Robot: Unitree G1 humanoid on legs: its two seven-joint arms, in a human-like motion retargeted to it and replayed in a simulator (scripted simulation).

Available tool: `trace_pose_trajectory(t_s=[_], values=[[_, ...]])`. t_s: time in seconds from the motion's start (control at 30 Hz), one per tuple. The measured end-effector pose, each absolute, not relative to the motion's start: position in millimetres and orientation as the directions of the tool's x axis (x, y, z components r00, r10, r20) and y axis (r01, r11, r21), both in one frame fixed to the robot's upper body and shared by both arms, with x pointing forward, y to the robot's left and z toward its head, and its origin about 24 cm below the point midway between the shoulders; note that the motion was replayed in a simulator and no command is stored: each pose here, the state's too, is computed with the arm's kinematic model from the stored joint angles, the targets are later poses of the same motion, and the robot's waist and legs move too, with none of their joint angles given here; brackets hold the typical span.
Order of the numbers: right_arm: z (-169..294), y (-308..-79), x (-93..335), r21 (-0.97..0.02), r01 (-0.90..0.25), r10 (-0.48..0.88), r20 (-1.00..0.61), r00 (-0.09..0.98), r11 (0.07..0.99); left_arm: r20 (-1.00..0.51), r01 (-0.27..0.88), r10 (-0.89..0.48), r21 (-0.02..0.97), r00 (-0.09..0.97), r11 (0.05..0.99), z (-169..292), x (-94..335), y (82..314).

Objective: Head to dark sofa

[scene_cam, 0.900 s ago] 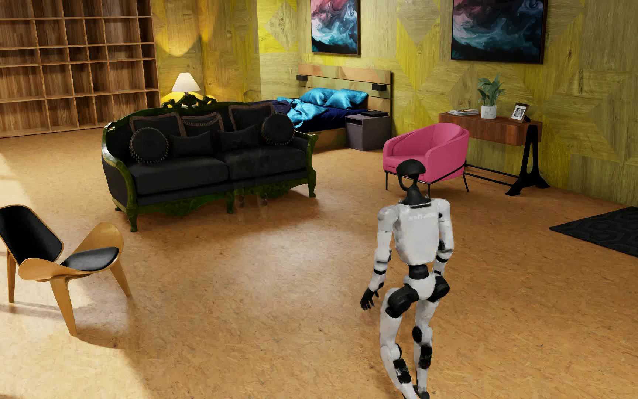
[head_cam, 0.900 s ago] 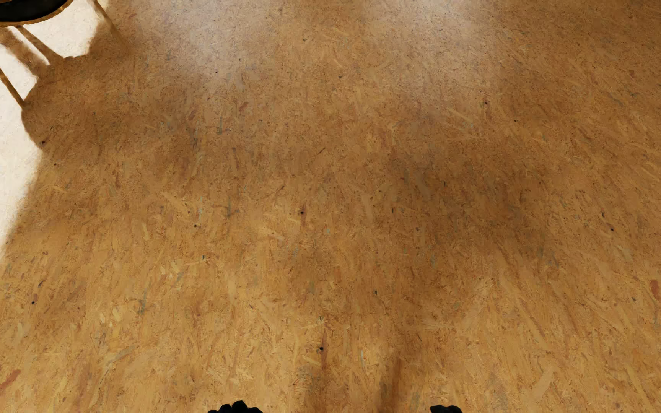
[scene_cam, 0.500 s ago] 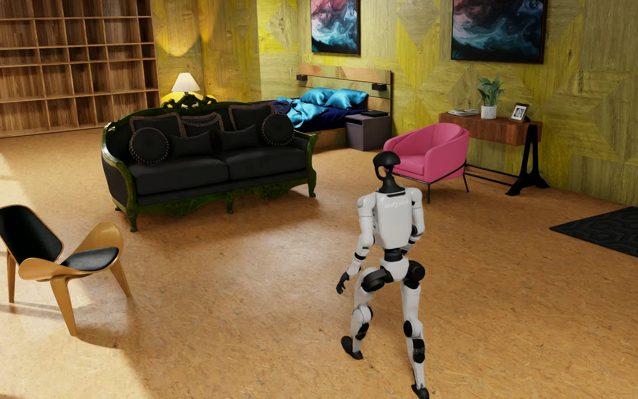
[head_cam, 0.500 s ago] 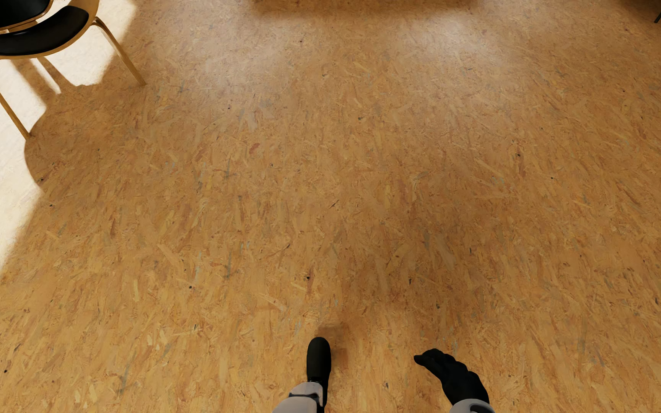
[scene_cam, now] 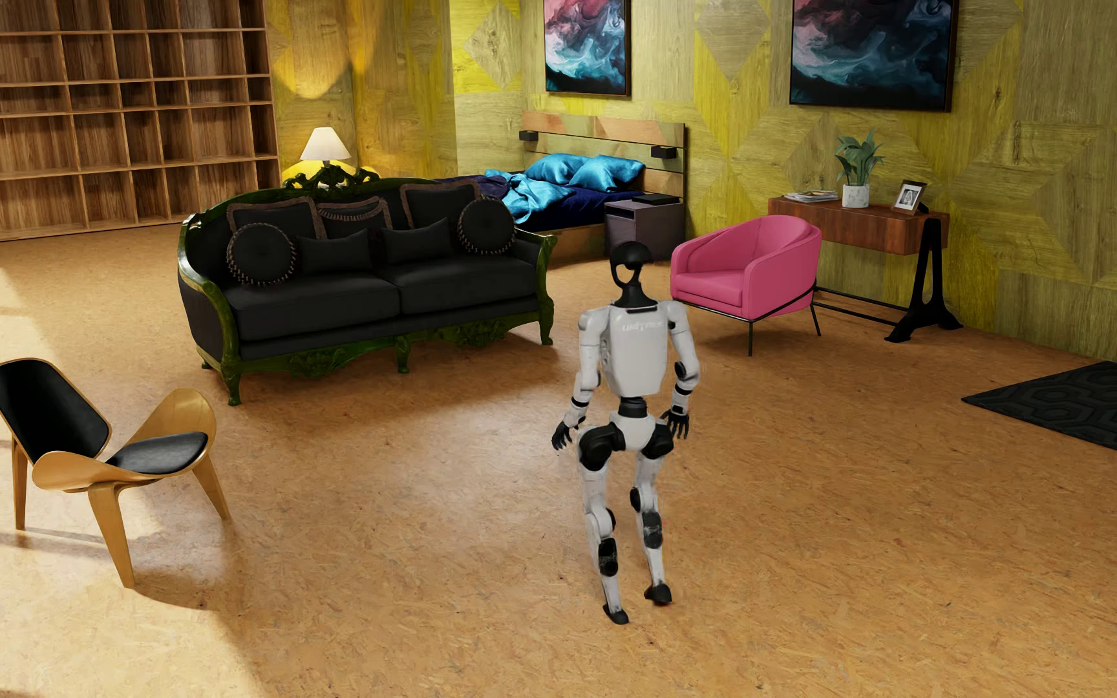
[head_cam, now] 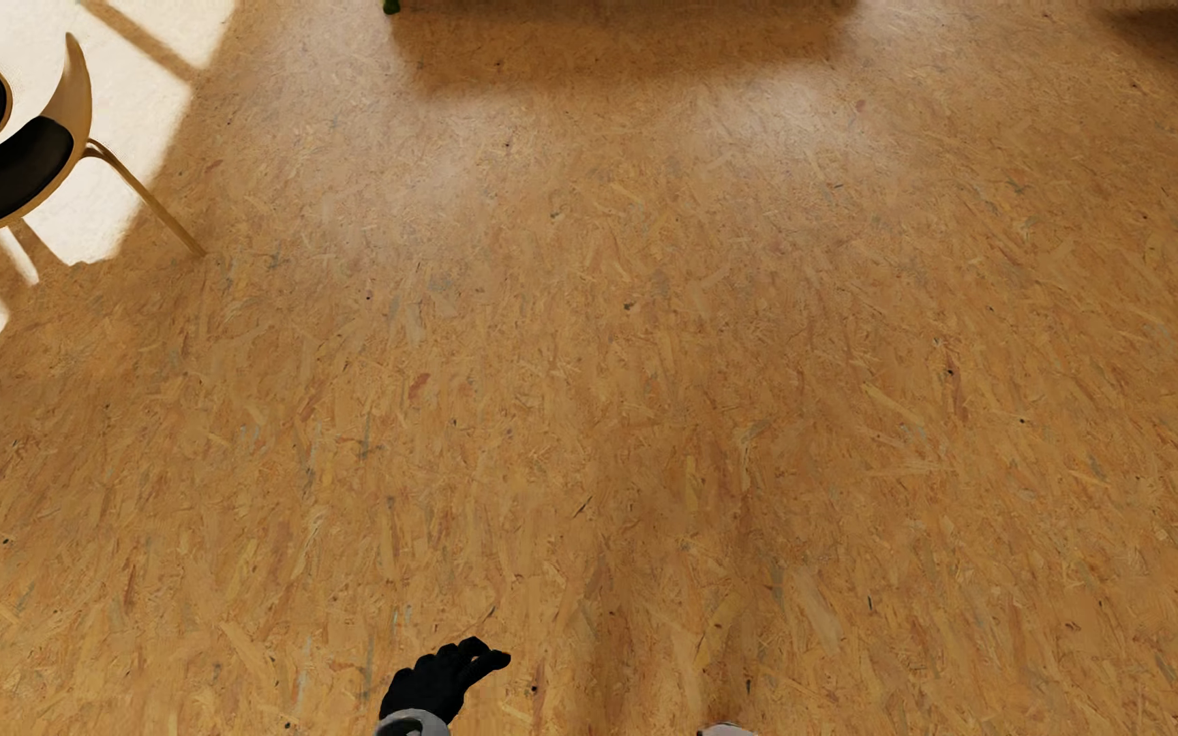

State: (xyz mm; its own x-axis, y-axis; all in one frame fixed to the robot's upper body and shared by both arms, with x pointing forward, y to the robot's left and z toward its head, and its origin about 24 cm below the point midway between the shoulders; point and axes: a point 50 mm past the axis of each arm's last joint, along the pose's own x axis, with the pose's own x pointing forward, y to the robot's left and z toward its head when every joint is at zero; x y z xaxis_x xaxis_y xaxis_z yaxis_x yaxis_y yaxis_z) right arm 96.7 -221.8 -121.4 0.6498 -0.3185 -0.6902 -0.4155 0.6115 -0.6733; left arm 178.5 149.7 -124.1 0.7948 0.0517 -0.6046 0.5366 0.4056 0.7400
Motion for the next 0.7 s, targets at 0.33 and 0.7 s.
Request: trace_pose_trajectory(t_s=[0.33, 0.7], values=[[-141, -213, 73, -0.606, -0.503, -0.331, -0.779, 0.533, 0.616, -0.501, 0.502, -0.102, 0.792, 0.86, 0.346, -101, 214, 113], [-136, -181, 134, -0.65, -0.475, -0.228, -0.702, 0.675, 0.594, -0.725, 0.626, 0.167, 0.669, 0.668, 0.401, -137, 119, 195]])
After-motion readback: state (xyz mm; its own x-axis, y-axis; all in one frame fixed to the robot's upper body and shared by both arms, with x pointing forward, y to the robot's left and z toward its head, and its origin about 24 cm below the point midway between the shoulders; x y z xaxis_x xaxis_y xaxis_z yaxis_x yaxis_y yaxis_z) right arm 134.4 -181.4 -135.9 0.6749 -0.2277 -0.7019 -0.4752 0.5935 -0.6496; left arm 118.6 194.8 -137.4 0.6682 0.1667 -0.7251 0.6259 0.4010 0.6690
